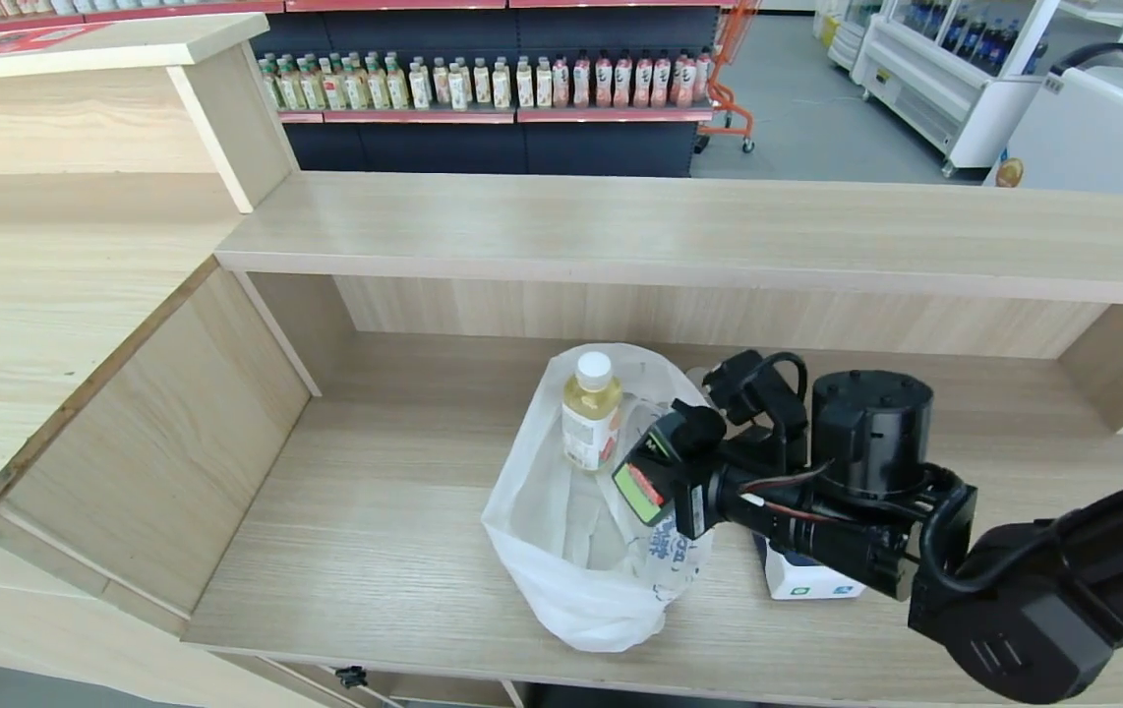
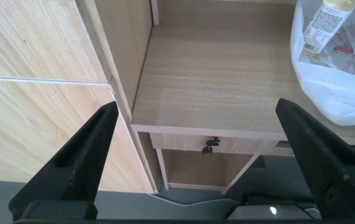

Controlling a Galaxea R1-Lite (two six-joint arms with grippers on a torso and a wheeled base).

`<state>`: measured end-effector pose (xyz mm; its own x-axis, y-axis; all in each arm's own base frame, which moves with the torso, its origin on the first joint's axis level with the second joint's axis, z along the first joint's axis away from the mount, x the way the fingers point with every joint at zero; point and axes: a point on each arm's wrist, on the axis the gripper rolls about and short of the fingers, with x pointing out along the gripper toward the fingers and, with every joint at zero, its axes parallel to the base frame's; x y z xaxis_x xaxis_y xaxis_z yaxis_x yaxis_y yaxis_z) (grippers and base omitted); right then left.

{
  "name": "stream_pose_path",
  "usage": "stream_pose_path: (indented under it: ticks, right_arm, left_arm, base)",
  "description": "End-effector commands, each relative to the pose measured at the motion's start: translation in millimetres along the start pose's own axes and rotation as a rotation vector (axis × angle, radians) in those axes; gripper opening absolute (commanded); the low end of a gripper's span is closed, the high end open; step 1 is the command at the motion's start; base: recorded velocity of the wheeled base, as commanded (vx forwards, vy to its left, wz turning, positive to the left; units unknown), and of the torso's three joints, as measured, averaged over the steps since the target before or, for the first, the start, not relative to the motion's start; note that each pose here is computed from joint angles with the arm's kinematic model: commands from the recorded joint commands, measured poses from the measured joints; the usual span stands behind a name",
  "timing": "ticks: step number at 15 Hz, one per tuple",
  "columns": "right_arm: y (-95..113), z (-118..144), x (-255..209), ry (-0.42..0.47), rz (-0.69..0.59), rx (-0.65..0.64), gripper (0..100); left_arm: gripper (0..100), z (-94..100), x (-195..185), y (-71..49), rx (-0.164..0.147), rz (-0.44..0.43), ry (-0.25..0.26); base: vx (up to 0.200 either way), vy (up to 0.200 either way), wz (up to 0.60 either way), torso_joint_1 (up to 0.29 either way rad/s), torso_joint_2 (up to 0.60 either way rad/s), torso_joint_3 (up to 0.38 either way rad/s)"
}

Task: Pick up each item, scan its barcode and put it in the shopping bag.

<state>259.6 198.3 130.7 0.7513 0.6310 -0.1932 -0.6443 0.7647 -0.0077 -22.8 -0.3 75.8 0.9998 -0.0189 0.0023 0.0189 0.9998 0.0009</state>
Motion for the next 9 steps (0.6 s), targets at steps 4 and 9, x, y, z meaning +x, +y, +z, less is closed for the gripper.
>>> stream_pose_path:
  ticks: [4, 9]
  right_arm:
    - [0.9, -37.9, -1.1, 0.104, 0.029, 0.017, 0]
    - [1.3, -60.3, 7.0, 0.043, 0.028, 0.026, 0]
  left_arm:
    - [100, 0.1, 0.1, 0.0, -0.001, -0.001, 0.001]
    - [100, 0.1, 0.1, 0.0, -0.001, -0.001, 0.001]
  base:
    - [0.0, 0.0, 0.0, 0.0, 0.0, 0.0]
    - [0.0, 0.0, 0.0, 0.0, 0.0, 0.0]
